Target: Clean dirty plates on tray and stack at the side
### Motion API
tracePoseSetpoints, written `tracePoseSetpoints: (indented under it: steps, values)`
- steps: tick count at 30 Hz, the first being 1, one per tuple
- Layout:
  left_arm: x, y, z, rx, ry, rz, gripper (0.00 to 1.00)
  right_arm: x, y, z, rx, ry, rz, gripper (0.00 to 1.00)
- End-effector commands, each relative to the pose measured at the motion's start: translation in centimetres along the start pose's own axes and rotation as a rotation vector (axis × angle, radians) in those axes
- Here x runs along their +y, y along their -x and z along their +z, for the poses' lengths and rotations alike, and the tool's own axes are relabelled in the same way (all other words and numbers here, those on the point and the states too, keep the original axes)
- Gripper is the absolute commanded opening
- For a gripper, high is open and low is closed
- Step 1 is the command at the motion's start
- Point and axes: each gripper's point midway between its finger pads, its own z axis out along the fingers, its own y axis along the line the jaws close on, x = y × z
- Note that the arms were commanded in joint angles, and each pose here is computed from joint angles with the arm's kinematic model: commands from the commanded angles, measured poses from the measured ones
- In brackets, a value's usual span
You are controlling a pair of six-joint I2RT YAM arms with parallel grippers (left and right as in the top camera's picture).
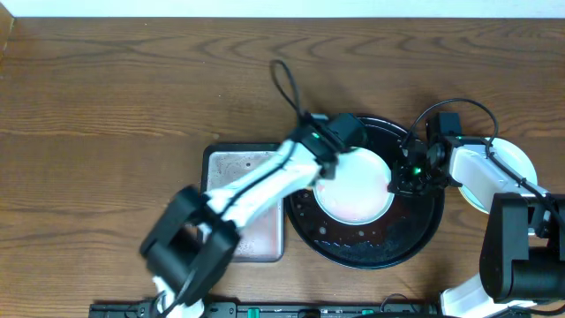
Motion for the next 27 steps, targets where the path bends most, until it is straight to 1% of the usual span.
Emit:
tracePoseSetpoints:
  steps: [1,3,7,11,14,17,19,22,26,27]
  values:
    - [1.9,2.0,-5.6,-0.080,-0.050,-0.047,0.08,-2.8,-0.2,0.5,0.009,-0.144,0.019,0.01]
    - [3.0,1.4,-7.3,-0.069,-0.049,-0.050,0.07,-2.7,0.1,0.3,-0.004,-0.142,0.014,0.01]
    - [6.7,-0.1,-10.2,-0.031,-0.007,-0.066,0.07,-1.8,0.8,-1.2,-0.061,-0.121,-0.003,0.01]
    - [10.7,-1.5,-11.4,0.012,0.044,-0.086,0.07,-0.1,1.4,-4.5,-0.166,-0.106,-0.036,0.01]
    - [12.9,-2.6,-10.4,0.045,0.079,-0.118,0.07,1.5,1.6,-7.2,-0.259,-0.139,-0.100,0.01]
    - [14.7,-4.2,-8.4,0.106,0.109,-0.158,0.07,2.6,1.3,-9.7,-0.345,-0.230,-0.158,0.01]
    - [14.9,-5.4,-6.3,0.150,0.076,-0.188,0.08,3.0,0.7,-11.6,-0.411,-0.346,-0.222,0.01]
    - [14.9,-6.5,-4.1,0.187,0.028,-0.231,0.08,3.5,0.2,-13.3,-0.474,-0.469,-0.289,0.01]
    - [15.0,-7.4,-2.8,0.217,-0.006,-0.249,0.08,4.3,-0.5,-15.1,-0.546,-0.609,-0.366,0.01]
    - [15.0,-7.5,-2.8,0.223,-0.014,-0.242,0.11,4.4,-0.7,-15.9,-0.576,-0.666,-0.380,0.01]
